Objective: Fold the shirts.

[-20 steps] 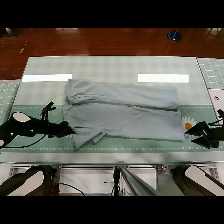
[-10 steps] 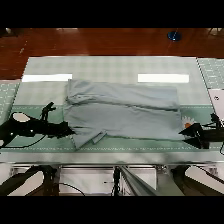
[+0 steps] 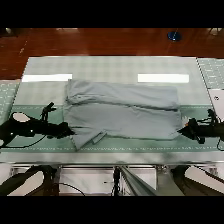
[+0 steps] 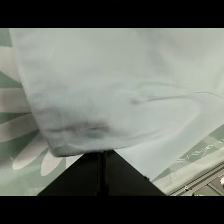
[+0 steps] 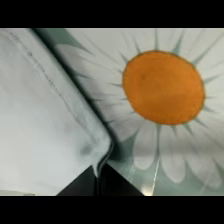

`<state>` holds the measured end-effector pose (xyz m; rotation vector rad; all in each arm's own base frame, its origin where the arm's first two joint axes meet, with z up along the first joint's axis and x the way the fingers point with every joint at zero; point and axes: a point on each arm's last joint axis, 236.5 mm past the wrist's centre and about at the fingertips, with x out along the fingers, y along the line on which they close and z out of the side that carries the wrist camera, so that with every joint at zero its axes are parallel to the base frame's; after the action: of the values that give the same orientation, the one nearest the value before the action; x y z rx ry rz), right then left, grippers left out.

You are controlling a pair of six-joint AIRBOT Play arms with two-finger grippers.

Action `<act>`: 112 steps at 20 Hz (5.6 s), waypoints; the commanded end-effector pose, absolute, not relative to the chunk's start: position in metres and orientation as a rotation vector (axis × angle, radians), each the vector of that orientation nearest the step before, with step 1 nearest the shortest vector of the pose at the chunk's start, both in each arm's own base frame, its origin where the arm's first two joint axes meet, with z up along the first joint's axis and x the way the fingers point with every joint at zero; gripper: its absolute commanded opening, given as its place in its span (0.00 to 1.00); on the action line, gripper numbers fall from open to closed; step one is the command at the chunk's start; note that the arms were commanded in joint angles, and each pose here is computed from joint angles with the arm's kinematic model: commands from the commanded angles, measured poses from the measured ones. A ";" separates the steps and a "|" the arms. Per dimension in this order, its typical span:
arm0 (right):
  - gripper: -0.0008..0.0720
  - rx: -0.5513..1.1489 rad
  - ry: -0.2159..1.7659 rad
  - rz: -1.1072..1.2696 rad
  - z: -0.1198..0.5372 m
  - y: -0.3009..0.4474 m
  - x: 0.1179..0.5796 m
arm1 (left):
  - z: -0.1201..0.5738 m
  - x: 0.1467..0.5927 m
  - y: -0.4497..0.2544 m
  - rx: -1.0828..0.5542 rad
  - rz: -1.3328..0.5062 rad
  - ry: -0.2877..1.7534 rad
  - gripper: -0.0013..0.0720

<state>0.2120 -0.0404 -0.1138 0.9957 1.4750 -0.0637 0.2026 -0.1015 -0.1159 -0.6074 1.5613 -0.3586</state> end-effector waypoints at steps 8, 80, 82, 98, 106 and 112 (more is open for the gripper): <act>0.03 0.925 0.877 0.136 0.053 -0.044 0.317 | 0.025 0.320 -0.095 -0.454 -0.482 1.149 0.07; 0.83 0.924 1.315 0.246 -0.060 -0.089 0.404 | 0.089 0.497 -0.083 -0.540 -0.575 0.885 0.65; 0.83 0.943 1.340 0.253 -0.073 -0.084 0.404 | 0.089 0.497 -0.083 -0.540 -0.576 0.886 0.65; 0.03 0.815 1.251 0.307 -0.049 -0.016 0.455 | 0.088 0.482 -0.119 -0.520 -0.662 0.938 0.11; 0.03 0.685 1.128 0.368 0.057 -0.007 0.439 | 0.082 0.453 -0.261 -0.562 -0.764 1.038 0.07; 0.03 0.628 1.096 0.411 0.099 0.004 0.417 | 0.032 0.407 -0.355 -0.573 -0.815 1.211 0.07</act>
<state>0.4279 -0.0009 0.0782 0.6546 1.1151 0.3958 0.4281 -0.3143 0.0550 -0.5641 1.1361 -0.8049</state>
